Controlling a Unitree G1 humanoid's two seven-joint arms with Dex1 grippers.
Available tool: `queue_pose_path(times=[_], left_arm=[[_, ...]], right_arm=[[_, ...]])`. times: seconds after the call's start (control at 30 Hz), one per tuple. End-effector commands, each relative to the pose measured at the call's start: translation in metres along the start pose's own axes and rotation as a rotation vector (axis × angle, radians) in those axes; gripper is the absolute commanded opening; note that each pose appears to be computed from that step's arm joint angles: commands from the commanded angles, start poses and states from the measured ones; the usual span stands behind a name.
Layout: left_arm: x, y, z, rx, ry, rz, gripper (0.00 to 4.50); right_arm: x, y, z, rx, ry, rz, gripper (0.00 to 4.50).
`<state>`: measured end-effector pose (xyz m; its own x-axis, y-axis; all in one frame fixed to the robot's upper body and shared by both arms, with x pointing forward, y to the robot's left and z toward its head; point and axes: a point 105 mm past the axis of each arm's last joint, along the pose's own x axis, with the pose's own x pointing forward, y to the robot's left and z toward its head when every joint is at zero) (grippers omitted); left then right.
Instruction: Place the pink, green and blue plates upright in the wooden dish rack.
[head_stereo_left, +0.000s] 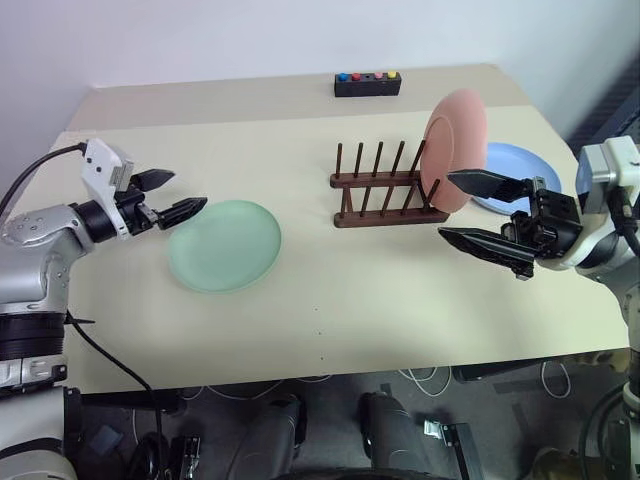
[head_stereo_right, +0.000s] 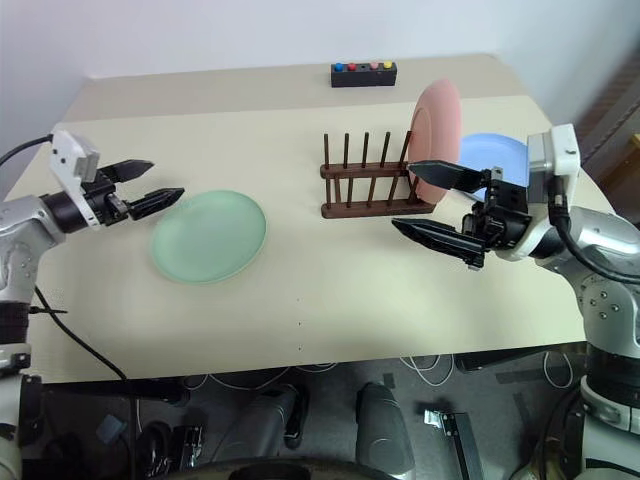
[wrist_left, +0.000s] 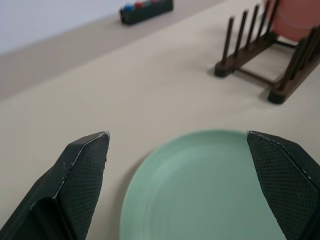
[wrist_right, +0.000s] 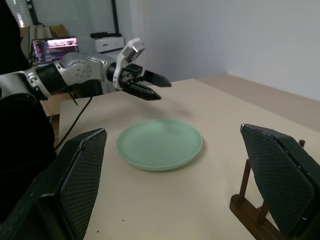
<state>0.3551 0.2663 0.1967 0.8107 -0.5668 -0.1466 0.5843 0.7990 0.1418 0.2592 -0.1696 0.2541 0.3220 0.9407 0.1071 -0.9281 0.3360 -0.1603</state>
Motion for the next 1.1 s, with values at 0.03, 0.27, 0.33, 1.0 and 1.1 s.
queue_pose_path(times=[0.03,0.27,0.33,1.0,1.1], left_arm=[[-0.019,0.035,-0.016,-0.098,0.135,0.206,4.50],[-0.023,0.046,-0.004,-0.329,0.238,0.269,4.50],[-0.023,0.046,-0.001,-0.395,0.282,0.262,4.50],[-0.017,0.034,-0.007,-0.608,0.762,0.201,4.50],[-0.020,0.032,-0.011,-0.600,0.818,0.176,4.50]], right_arm=[[0.007,0.007,0.003,-0.052,0.013,0.045,4.38],[0.014,0.005,-0.003,-0.037,0.008,0.044,4.38],[0.016,0.004,-0.005,-0.033,0.006,0.043,4.38],[0.020,0.008,-0.010,-0.033,-0.027,0.002,4.38],[0.019,0.008,-0.009,-0.034,-0.029,-0.004,4.38]])
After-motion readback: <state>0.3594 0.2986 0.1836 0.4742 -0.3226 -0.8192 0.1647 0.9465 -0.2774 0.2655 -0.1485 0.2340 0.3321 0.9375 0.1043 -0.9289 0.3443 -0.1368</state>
